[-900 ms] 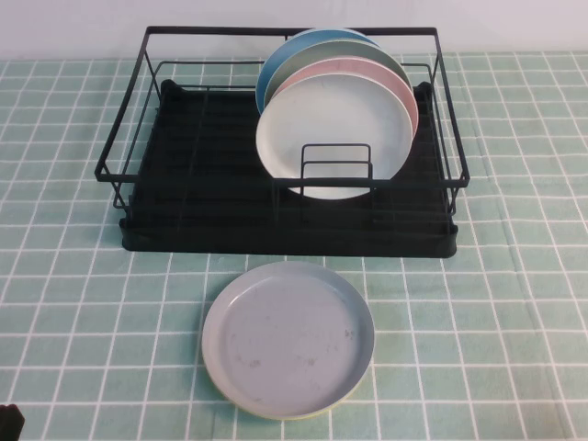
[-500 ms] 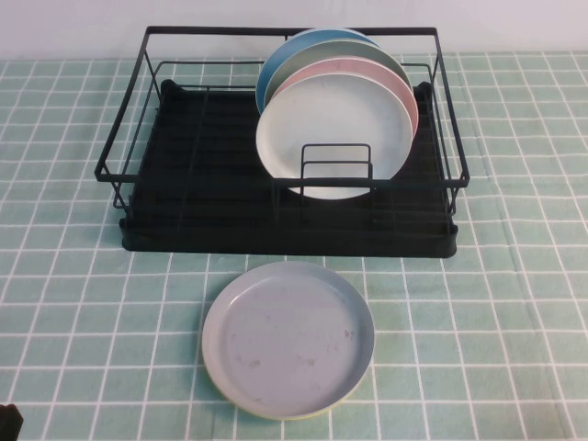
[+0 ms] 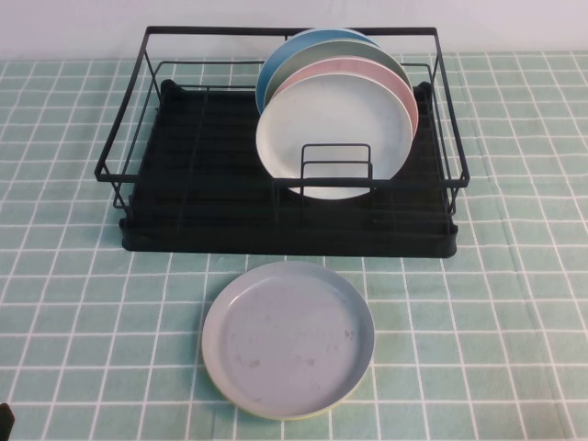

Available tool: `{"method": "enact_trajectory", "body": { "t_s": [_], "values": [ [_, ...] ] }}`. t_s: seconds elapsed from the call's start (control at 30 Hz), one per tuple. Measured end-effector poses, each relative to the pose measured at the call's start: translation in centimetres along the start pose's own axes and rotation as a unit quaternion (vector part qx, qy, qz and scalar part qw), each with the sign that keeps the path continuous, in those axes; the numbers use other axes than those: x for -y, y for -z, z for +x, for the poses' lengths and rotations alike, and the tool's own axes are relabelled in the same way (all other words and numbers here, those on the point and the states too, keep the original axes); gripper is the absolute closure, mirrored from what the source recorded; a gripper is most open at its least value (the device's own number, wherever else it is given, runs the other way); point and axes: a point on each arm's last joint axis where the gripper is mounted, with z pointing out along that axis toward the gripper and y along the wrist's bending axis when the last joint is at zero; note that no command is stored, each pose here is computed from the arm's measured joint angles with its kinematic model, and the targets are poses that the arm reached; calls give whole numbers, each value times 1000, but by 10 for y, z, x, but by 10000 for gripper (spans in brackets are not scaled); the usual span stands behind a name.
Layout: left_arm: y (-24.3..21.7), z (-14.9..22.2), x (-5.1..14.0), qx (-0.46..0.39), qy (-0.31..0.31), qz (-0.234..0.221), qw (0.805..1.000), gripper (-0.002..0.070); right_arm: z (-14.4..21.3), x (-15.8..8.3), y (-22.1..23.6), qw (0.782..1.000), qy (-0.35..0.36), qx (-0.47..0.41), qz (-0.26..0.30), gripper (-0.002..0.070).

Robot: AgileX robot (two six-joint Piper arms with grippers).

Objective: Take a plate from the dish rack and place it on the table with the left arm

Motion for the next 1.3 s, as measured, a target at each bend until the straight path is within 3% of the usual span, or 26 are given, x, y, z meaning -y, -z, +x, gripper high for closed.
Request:
{"method": "enact_trajectory", "body": {
  "t_s": [0.23, 0.3, 0.4, 0.5, 0.6, 0.87, 0.97, 1.1, 1.2, 1.3],
  "values": [
    [0, 0, 0, 0, 0, 0, 1000, 678, 0, 0, 0, 1000, 0, 0, 0, 694],
    [0, -1, 1, 4, 28, 5, 1000, 678, 0, 0, 0, 1000, 0, 0, 0, 694],
    [0, -5, 5, 24, 168, 32, 985, 678, 0, 0, 0, 1000, 0, 0, 0, 694],
    [1, -13, 8, 50, 339, 66, 937, 678, 0, 0, 0, 1000, 0, 0, 0, 694],
    [2, -17, 8, 73, 381, 76, 919, 678, 0, 0, 0, 1000, 0, 0, 0, 694],
    [2, -19, 7, 85, 368, 74, 923, 678, 0, 0, 0, 1000, 0, 0, 0, 694],
    [3, -17, 10, 48, 367, 78, 925, 678, 0, 0, 0, 1000, 0, 0, 0, 694],
    [13, -42, 21, -45, 264, 110, 957, 678, 0, 0, 0, 1000, 0, 0, 0, 694],
    [19, -90, 30, -76, 158, 144, 974, 678, 0, 0, 0, 1000, 0, 0, 0, 694],
    [15, -141, 38, -105, 47, 172, 978, 678, 0, 0, 0, 1000, 0, 0, 0, 694]
  ]
}}
